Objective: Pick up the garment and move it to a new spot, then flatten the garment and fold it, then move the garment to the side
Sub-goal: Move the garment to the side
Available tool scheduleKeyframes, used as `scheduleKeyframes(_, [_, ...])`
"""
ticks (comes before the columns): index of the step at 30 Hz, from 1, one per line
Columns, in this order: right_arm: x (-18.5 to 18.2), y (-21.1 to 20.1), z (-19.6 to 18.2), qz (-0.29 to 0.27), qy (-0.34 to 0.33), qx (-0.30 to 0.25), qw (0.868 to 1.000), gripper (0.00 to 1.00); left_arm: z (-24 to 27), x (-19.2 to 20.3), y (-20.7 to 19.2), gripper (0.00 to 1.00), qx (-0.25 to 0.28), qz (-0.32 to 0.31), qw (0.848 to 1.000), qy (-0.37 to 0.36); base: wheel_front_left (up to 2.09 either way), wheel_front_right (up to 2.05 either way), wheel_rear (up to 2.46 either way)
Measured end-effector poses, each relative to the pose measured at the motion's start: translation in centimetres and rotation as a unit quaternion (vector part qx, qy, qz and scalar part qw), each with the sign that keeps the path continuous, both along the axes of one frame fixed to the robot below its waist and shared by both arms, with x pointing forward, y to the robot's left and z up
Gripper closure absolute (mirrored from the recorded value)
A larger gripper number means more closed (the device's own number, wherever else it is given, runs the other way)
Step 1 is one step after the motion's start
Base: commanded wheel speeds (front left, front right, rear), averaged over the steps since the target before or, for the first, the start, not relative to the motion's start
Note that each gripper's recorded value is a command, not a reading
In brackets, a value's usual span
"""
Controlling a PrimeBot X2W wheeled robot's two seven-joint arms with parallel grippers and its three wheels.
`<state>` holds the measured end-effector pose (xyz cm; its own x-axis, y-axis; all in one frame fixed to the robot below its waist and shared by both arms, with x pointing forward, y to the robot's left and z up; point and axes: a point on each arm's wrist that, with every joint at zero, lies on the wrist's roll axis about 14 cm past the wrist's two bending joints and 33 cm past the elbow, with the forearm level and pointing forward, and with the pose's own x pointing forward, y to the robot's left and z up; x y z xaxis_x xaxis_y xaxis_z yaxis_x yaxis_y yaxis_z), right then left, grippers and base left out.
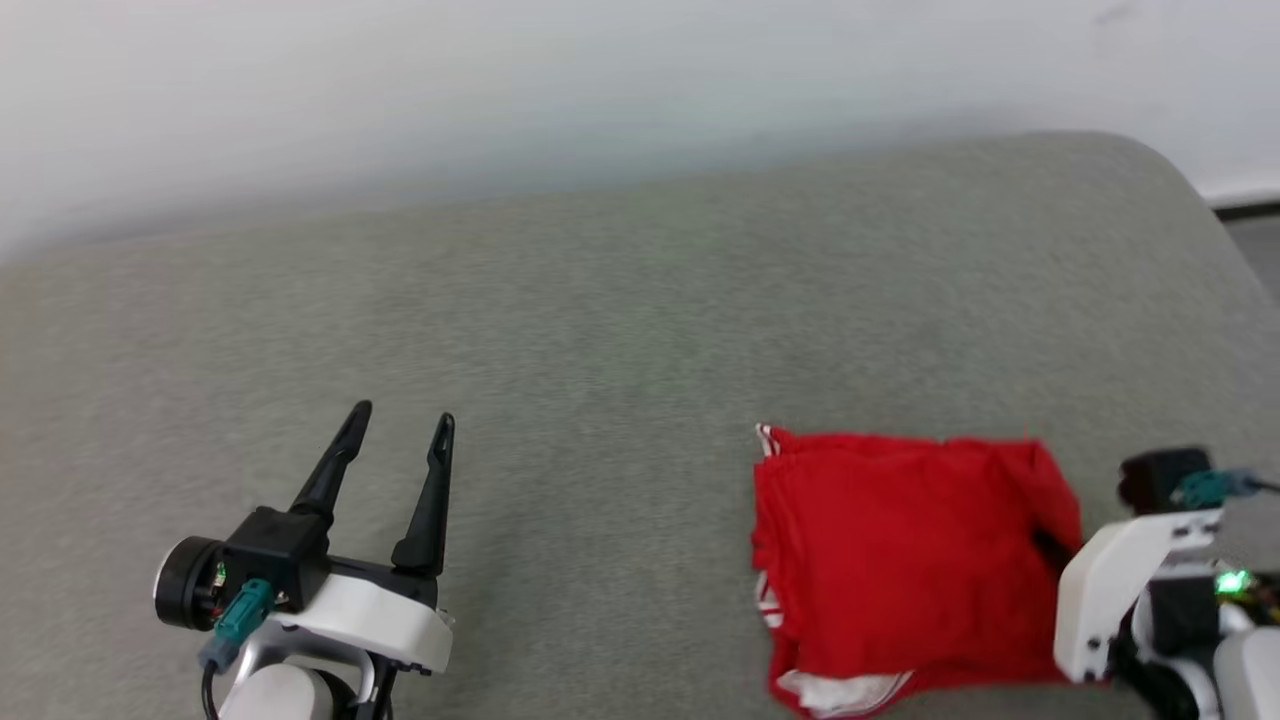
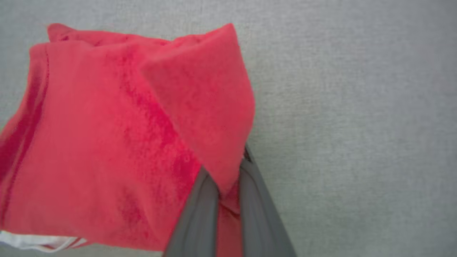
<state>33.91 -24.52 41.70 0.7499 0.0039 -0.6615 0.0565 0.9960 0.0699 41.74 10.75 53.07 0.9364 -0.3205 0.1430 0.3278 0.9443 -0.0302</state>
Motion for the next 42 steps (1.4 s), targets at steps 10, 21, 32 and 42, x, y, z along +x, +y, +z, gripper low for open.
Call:
scheduleKeyframes(10, [2.5,-11.3,2.1,-0.132,-0.033,-0.090,0.987,1.00,-1.1,4.4,-5.4,0.00,-0.011,-0.083,0.996,0.004,0.00,0.00,0.00])
scheduleKeyframes(21, [7.5,-20.1,3.0,-0.213,-0.034,-0.191,0.958,1.00,-5.2,8.7,-6.1,0.00,-0.011,-0.109,0.994,0.023,0.00,0.00,0.00])
scheduleKeyframes(32, [9.4,-21.9,-1.1,-0.262,-0.011,-0.217,0.940,0.12,-8.3,10.1,-6.1,0.00,-0.014,-0.115,0.992,0.041,0.00,0.00,0.00])
scheduleKeyframes(42, [8.0,-22.1,1.4,-0.278,-0.057,-0.260,0.923,0.00,-6.8,9.0,-5.2,0.00,-0.017,-0.097,0.994,0.037,0.00,0.00,0.00])
